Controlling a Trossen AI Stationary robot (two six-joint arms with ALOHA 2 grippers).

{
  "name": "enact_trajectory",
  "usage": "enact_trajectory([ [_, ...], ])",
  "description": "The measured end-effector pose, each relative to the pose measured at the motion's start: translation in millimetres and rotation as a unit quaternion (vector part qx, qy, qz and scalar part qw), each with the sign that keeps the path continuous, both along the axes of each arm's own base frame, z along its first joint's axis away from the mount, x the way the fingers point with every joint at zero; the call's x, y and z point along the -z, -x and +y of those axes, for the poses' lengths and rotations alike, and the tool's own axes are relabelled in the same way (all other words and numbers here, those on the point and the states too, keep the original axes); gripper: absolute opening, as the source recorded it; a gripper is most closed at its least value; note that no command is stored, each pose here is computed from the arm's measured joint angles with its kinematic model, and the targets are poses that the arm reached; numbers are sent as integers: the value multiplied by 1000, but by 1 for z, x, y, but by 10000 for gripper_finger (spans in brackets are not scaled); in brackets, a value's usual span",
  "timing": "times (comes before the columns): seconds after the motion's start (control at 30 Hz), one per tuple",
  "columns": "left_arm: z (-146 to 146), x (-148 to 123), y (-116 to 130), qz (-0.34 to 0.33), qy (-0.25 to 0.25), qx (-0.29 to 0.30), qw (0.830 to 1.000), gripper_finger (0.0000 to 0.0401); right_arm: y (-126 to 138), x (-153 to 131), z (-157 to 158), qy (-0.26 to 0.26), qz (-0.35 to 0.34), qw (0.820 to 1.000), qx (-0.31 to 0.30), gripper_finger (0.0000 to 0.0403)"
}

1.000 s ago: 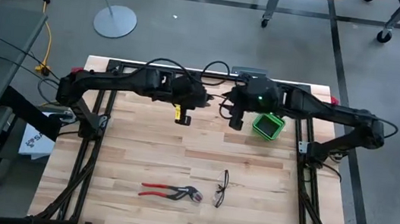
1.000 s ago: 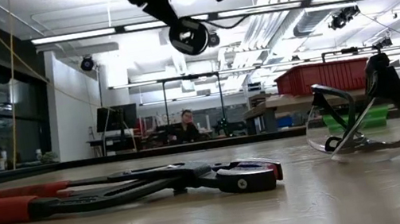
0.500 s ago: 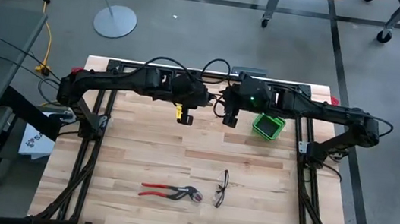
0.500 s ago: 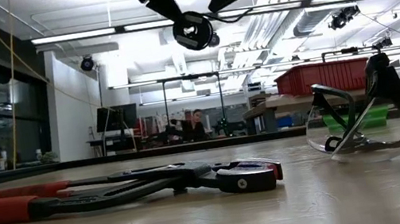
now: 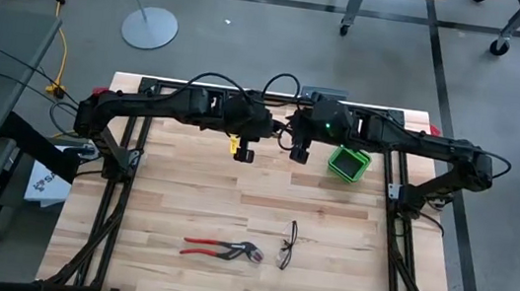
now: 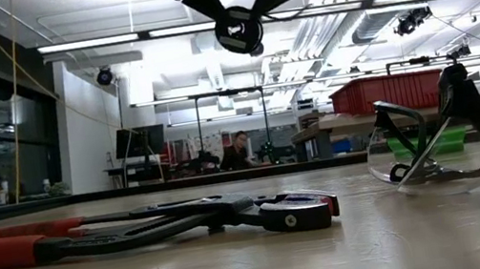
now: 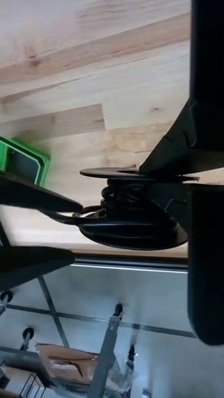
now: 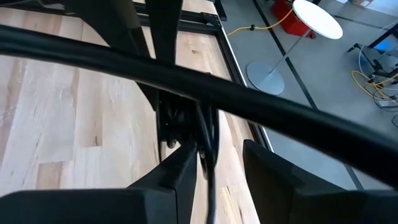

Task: Coil cords
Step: Uncoil the black wire from the black spool

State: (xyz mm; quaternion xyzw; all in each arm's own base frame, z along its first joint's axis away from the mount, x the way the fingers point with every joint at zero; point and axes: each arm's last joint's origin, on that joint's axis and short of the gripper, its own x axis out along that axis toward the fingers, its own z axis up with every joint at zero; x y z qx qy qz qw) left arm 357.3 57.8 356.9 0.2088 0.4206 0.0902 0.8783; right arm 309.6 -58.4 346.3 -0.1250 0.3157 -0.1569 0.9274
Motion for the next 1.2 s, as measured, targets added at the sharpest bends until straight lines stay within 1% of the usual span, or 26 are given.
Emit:
enact_trajectory([
  [0.13,0,0,0,0,0,0,1000,3,0,0,0,2,-1,1000,10,115],
  [0.27,0,0,0,0,0,-1,1000,3,0,0,0,-1,-2,1000,12,86],
  [0.37,0,0,0,0,0,0,1000,3,0,0,1,-20,-8,1000,4,70],
  [0.5,0,0,0,0,0,0,1000,3,-1,0,2,-36,-12,999,-5,65],
  [0.73,0,-1,0,-3,-1,0,1000,3,0,2,1,-34,-5,999,3,59],
  [0.8,0,-1,-1,-5,-1,0,1000,3,1,2,1,-34,-4,999,4,47],
  [0.9,0,-1,-1,-9,-2,-1,1000,3,1,2,1,-37,-3,999,6,13],
  [1.03,0,-1,-1,-9,-2,-1,1000,4,1,2,1,-52,-12,998,17,3],
  [1.1,0,-1,-1,-9,3,-5,1000,10,2,0,2,-54,-16,998,15,2],
  [1.2,0,0,1,1,8,-9,1000,31,5,-4,3,-63,-26,998,17,1],
])
